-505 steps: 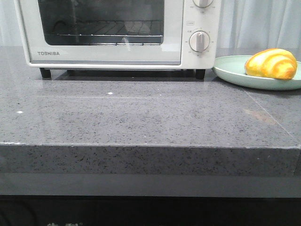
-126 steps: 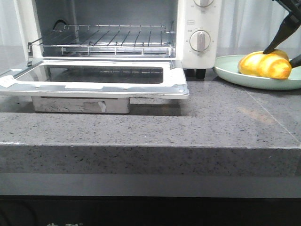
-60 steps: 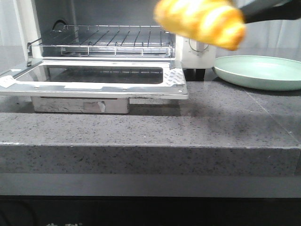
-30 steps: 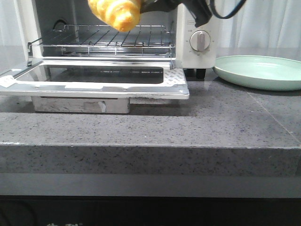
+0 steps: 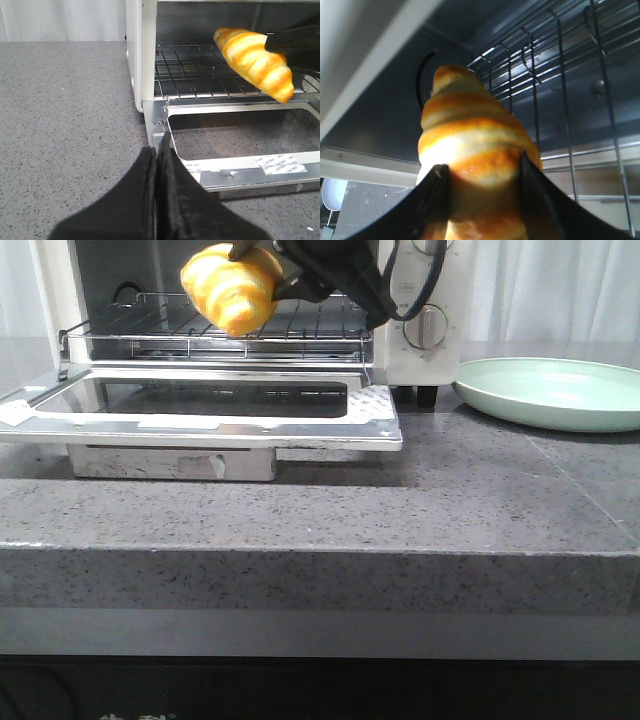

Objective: Put bread in oven

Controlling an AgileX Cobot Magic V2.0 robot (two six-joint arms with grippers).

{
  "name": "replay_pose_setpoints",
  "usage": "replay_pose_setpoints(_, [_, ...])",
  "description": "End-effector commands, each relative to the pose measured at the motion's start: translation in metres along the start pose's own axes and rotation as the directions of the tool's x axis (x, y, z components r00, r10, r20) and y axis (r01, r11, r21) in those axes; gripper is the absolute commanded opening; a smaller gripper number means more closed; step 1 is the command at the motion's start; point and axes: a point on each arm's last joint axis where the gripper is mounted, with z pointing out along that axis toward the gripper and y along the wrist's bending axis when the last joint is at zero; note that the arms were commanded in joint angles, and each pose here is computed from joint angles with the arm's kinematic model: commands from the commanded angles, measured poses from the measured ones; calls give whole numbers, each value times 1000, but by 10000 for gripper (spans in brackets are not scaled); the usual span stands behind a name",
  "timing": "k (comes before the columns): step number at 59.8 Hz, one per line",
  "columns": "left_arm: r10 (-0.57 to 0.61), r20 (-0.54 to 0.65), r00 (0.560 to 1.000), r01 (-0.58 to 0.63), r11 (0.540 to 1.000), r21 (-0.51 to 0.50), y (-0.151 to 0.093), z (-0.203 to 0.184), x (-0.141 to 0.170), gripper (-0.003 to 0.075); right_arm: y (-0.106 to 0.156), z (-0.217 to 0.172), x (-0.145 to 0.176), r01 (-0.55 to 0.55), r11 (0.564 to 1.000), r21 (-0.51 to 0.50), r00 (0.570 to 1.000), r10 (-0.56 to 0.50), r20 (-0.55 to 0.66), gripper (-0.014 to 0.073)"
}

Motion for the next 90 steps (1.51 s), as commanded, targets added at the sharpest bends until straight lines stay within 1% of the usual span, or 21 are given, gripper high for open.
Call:
replay_pose_setpoints(1, [-17,100,995,19,1000,-15,2,-2,-16,-20,24,-16,-21,10,997,-71,995,-3,97,230])
replay_pose_setpoints(11, [-17,100,995,19,1000,-15,2,-2,-16,-20,24,-16,-22,10,997,-71,994,-3,107,422])
replay_pose_setpoints(20, [-17,100,995,19,1000,-15,2,-2,-16,-20,24,-16,-22,14,997,-71,994,-6,110,541])
replay_pose_setpoints(24, [-17,100,995,19,1000,-15,2,-2,-16,-20,23,-16,-22,13,997,-70,994,-5,111,581])
replay_pose_setpoints(28, [-17,100,995,19,1000,-15,2,-2,-16,-20,23,-16,-22,13,997,-70,994,-5,113,598])
replay_pose_setpoints(35, [-17,100,995,19,1000,-15,2,-2,-16,-20,24,-17,-23,13,997,-71,993,-5,114,597])
replay_pose_setpoints(41, [-17,100,995,19,1000,-15,2,-2,-16,-20,27,-21,-22,23,997,-80,996,-16,92,596])
replay_pose_setpoints(47, [-17,100,995,19,1000,-15,2,-2,-16,-20,34,-30,-21,83,992,-99,996,-79,48,589])
replay_pose_setpoints(54, [-17,100,995,19,1000,-15,2,-2,-16,-20,43,-43,-21,124,984,-132,992,-123,17,585])
replay_pose_setpoints(57, [-17,100,995,19,1000,-15,2,-2,-16,-20,46,-51,-22,137,980,-144,991,-136,16,556])
replay_pose_setpoints(61, [-17,100,995,19,1000,-15,2,-2,-16,-20,51,-61,-23,169,973,-160,986,-168,18,466])
replay_pose_setpoints(64, [-17,100,995,19,1000,-15,2,-2,-16,-20,53,-69,-23,206,964,-170,978,-205,18,376])
replay_pose_setpoints(66, [-17,100,995,19,1000,-15,2,-2,-16,-20,55,-75,-24,232,957,-177,973,-231,24,290])
replay_pose_setpoints(68, [-17,100,995,19,1000,-15,2,-2,-16,-20,57,-80,-25,248,951,-184,969,-247,32,248])
replay_pose_setpoints(69, [-17,100,995,19,1000,-15,2,-2,-16,-20,59,-84,-26,264,946,-189,964,-262,37,195])
replay_pose_setpoints(72, [-17,100,995,19,1000,-15,2,-2,-16,-20,63,-92,-28,313,928,-201,950,-310,46,111])
replay_pose_setpoints(78, [-17,100,995,19,1000,-15,2,-2,-16,-20,68,-109,-31,395,891,-223,917,-396,43,-15])
replay_pose_setpoints(83, [-17,100,995,19,1000,-15,2,-2,-16,-20,68,-126,-38,469,853,-231,878,-478,16,-74])
replay_pose_setpoints(90, [-17,100,995,19,1000,-15,2,-2,-16,-20,55,-148,-52,549,813,-195,820,-569,-58,-66])
